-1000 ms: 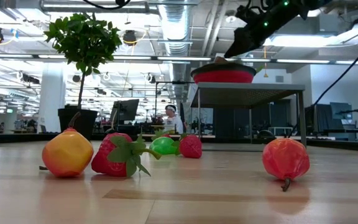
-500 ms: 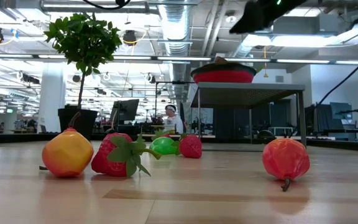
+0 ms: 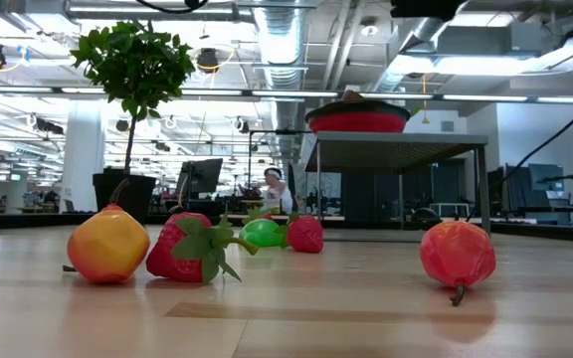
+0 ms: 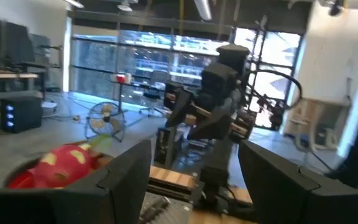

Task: Pick & Place Fruit
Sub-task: Put the yellow pear into the red colander on the shelf

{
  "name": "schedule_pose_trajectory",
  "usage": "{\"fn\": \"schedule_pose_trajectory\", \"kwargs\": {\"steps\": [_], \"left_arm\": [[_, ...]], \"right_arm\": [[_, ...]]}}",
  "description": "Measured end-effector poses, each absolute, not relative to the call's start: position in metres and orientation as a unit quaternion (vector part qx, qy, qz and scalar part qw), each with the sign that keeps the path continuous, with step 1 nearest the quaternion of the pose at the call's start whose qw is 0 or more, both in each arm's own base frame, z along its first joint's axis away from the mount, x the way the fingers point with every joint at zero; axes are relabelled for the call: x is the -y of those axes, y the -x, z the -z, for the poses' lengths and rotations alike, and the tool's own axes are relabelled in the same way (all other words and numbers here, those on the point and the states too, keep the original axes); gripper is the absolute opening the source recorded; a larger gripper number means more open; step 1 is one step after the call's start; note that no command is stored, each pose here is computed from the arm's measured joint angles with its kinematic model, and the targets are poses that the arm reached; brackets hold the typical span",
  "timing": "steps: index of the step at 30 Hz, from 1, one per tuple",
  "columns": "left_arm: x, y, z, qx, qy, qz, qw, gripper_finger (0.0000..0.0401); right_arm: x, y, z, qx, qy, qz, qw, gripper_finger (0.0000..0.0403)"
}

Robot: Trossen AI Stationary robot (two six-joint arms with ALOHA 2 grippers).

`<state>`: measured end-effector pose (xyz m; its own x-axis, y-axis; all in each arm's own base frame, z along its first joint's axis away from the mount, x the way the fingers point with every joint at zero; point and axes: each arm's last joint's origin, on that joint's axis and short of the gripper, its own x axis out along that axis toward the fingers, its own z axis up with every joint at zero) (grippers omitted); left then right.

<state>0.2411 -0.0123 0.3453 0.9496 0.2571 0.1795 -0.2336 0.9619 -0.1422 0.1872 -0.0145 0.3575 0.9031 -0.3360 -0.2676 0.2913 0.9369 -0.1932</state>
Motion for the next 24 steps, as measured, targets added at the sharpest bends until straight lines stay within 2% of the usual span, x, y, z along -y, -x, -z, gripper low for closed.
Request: {"fn": "schedule_pose_trajectory", "kwargs": {"steps": [5, 11, 15, 17, 24], "left_arm": [[0.035, -0.244, -0.338, 0.072, 0.061, -0.087, 0.992, 0.022], [0.07, -0.252, -0.321, 0.037, 0.063, -0.08, 0.994, 0.0189], [0.098, -0.254, -0.308, 0.013, 0.1, -0.044, 0.994, 0.0167], [0.111, -0.254, -0.302, 0.001, 0.116, -0.036, 0.993, 0.0156], [0.137, -0.244, -0.297, -0.011, 0.169, 0.002, 0.986, 0.0126]], "right_arm": [[-0.008, -0.195, -0.348, -0.181, 0.081, 0.103, 0.975, 0.0128], [-0.04, -0.203, -0.337, -0.205, 0.083, 0.032, 0.975, 0.0052], [-0.061, -0.207, -0.332, -0.208, 0.094, -0.012, 0.974, 0.0011], [-0.07, -0.209, -0.331, -0.204, 0.097, -0.03, 0.974, 0.0004], [-0.093, -0.216, -0.323, -0.203, 0.074, -0.05, 0.975, 0.0014]]}}
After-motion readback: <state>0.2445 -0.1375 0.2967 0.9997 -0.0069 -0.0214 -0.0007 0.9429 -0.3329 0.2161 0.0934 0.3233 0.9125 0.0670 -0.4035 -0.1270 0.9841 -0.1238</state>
